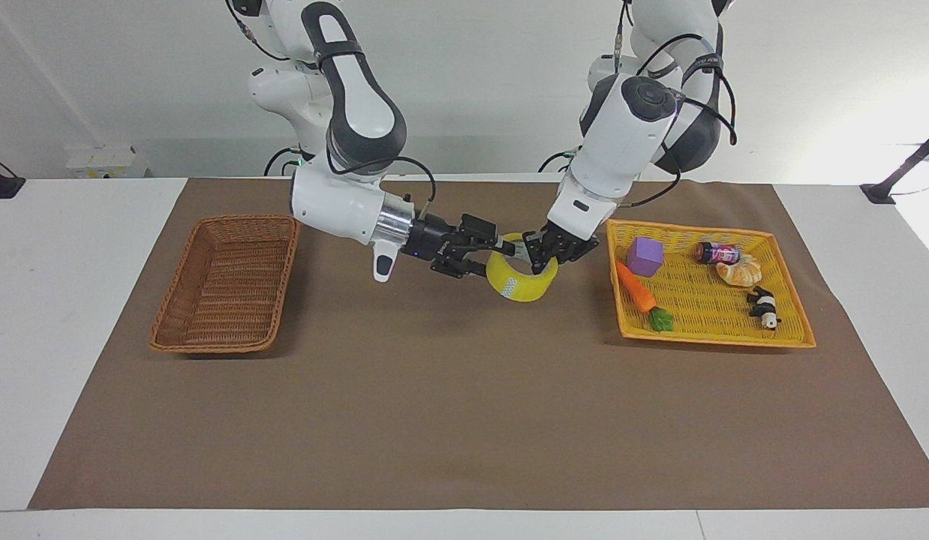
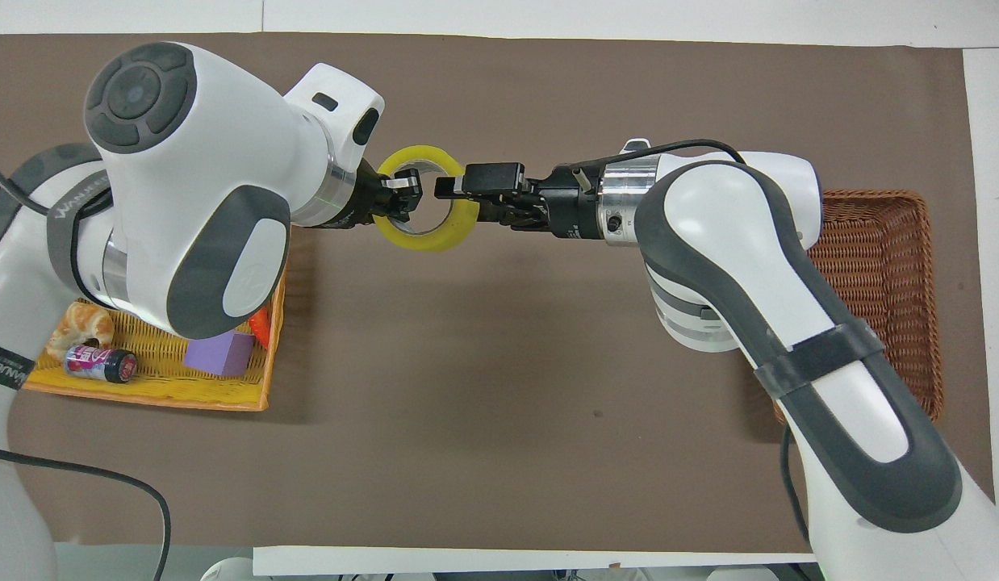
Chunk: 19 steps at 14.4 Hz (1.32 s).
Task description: Move tape to another basket
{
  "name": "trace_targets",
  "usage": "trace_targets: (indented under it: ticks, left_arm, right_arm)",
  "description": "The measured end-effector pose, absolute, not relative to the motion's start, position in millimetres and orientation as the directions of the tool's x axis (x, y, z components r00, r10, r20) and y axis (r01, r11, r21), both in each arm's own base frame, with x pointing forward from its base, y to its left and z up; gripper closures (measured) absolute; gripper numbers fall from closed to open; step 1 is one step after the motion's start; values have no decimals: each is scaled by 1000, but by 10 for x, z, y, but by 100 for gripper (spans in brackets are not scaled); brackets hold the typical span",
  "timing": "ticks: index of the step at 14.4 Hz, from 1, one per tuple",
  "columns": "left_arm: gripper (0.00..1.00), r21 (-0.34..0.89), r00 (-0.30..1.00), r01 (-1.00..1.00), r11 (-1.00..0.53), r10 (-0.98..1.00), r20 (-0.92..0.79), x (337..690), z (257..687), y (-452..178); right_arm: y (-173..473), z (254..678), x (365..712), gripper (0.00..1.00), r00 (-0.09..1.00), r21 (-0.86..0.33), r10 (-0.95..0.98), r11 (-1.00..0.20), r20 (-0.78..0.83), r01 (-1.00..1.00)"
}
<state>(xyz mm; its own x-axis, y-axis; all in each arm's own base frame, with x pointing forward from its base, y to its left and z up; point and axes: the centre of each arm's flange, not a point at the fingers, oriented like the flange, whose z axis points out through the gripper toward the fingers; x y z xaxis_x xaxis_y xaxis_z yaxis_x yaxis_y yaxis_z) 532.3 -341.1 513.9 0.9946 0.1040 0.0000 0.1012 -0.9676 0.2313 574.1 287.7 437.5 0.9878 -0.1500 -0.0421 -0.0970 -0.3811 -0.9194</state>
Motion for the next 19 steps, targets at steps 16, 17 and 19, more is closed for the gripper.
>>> trace_targets:
  ticks: [16, 17, 19]
  left_arm:
    - [0, 248, 967, 239, -939, 253, 29, 5759, 5670, -2486]
    - [0, 233, 953, 293, -927, 303, 10, 5862, 5727, -2113]
    - [0, 187, 922, 380, -906, 388, 5, 6020, 5776, -1270]
  right_arm:
    - [2868, 4309, 5752, 44, 989, -917, -144, -388, -34, -88]
    - [2866, 4309, 5753, 44, 989, -917, -144, -388, -34, -88]
    - [2814, 4306, 5771, 44, 991, -915, -134, -395, -28, -79]
